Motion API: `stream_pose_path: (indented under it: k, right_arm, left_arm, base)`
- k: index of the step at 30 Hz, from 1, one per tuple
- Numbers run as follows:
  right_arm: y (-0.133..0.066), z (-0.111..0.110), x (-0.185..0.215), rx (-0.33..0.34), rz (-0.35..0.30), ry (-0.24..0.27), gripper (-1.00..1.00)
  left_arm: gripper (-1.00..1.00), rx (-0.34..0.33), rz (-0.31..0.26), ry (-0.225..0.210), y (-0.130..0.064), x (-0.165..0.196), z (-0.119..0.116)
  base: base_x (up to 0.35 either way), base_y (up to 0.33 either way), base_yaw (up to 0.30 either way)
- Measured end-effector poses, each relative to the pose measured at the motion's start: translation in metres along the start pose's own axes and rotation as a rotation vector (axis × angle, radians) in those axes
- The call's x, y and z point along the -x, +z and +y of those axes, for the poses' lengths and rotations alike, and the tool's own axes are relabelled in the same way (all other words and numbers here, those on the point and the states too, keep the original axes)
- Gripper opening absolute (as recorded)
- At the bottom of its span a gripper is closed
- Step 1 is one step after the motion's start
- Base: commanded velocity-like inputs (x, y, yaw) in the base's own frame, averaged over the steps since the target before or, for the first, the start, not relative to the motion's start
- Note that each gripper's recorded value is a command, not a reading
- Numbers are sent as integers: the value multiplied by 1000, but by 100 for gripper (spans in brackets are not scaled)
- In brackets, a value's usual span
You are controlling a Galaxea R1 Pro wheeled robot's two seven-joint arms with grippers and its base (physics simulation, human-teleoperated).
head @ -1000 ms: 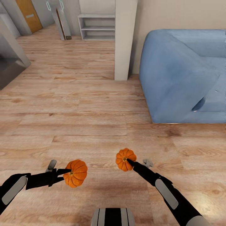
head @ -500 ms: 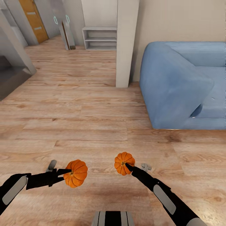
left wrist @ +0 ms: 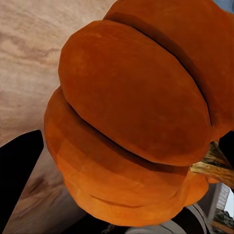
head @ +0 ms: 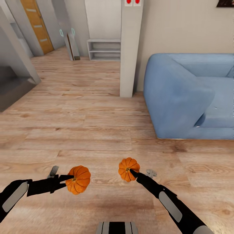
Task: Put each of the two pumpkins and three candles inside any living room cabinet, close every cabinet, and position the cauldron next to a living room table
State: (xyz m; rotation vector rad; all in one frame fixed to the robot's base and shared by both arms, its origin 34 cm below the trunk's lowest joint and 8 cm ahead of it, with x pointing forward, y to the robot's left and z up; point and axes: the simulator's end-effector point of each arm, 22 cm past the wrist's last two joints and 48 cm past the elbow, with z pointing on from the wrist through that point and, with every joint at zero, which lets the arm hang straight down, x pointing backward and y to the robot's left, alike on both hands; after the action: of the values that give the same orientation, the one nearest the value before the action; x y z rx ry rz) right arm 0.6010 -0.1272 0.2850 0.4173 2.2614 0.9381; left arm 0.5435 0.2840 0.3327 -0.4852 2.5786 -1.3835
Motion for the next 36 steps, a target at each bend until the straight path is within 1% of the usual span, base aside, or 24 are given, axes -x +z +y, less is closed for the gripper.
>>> stream_pose_path:
  k: [6, 10, 12, 13, 17, 24, 31, 32, 34, 35, 36]
  right_arm:
    - [-4, 9, 10, 10, -17, -13, -100]
    - [-4, 8, 9, 7, -15, -14, -100]
    - [-5, -1, 2, -13, -2, -10, -100]
    - [-5, -7, -2, -24, 5, -6, -100]
    - [-6, -12, -5, -35, 11, 1, -100]
    - [-6, -13, -6, -37, 13, 0, -100]
    - [-6, -15, -6, -40, 14, 1, -100]
    - [-6, -15, -6, -40, 14, 1, -100]
    - [-6, -14, -6, -40, 14, 1, -100]
    - [-6, -15, -6, -40, 14, 1, -100]
    - [-6, -15, -6, -40, 14, 1, -100]
  left_arm:
    - [-100, -10, -13, 19, -5, 4, -11]
    - [-100, -8, -15, 19, -7, 5, -10]
    - [-100, -10, -17, 18, -7, 5, -11]
    - [-100, -11, -18, 18, -8, 6, -11]
    - [-100, -10, -19, 18, -8, 6, -10]
    - [-100, -5, -21, 16, -9, 6, -8]
    - [-100, 5, -35, 20, -11, 10, -5]
    - [-100, 8, -52, 22, -15, 15, -4]
    - [-100, 37, -100, 21, -30, 31, 3]
    - [-100, 68, -113, 23, -37, 36, 10]
    - [-100, 113, -127, 25, -45, 41, 20]
  base:
    - [0, 0, 0]
    - [0, 0, 1]
    - [0, 0, 117]
    - [-6, 0, 213]
    - [-122, 21, 264]
    - [-196, 86, 287]
    - [-25, 4, 288]
    - [-1, 0, 288]
    - [-1, 0, 288]
    - [0, 0, 288]
    - [0, 0, 288]
